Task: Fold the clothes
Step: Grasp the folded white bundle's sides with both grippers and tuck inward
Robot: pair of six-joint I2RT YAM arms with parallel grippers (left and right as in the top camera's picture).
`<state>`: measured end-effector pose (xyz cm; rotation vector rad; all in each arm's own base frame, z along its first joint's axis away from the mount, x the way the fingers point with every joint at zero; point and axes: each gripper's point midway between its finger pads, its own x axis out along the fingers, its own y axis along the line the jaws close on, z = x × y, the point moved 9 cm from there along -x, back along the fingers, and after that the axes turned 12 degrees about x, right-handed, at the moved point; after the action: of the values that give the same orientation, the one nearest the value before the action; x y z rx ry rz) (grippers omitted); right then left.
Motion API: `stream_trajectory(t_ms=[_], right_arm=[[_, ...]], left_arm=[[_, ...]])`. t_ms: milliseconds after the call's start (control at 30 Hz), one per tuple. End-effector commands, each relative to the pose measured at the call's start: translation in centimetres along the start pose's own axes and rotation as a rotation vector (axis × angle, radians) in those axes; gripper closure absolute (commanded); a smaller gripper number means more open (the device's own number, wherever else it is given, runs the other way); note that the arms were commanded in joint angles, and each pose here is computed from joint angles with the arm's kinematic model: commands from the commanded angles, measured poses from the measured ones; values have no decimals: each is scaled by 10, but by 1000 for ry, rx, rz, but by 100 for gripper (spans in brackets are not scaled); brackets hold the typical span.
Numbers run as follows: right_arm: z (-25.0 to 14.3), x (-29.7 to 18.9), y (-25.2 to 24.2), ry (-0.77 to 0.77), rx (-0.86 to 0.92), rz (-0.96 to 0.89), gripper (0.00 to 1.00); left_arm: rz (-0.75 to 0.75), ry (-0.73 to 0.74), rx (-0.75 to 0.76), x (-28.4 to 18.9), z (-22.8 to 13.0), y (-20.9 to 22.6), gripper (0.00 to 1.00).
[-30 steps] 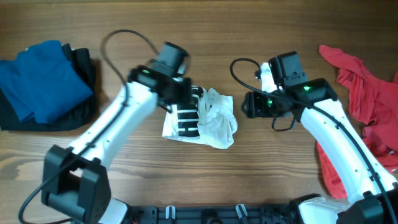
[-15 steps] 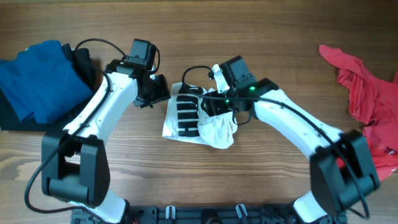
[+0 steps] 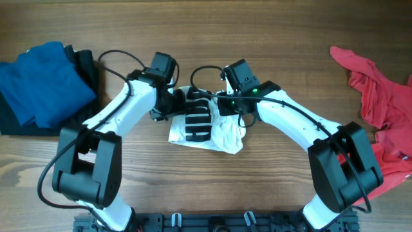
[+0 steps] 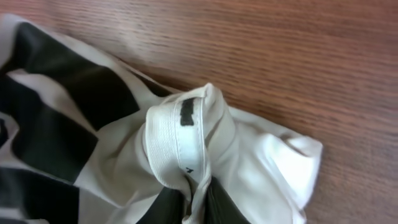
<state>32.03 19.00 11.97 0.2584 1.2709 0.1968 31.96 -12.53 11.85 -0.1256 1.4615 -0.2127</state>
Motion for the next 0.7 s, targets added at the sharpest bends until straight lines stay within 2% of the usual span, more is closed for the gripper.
stream_trajectory(t_ms=[0,167,400,533,667], right_arm=[[-2,3,-9,-13,34,-92,91],[-2,-2,-19,-14,107,-151,96],[3,-11,-23,-40,140,-150,96],[2,-14,-36,-44,187,-235,96],[1,-16,-47,-52,226,-306,96]], left_arm=[[4,19,42,10,-7,-9,43],[110,11,46,18,-14,1,47],[121,33,37,38,-32,12,52],[190,31,-10,43,-39,23,60],[191,30,-41,42,-37,29,62]])
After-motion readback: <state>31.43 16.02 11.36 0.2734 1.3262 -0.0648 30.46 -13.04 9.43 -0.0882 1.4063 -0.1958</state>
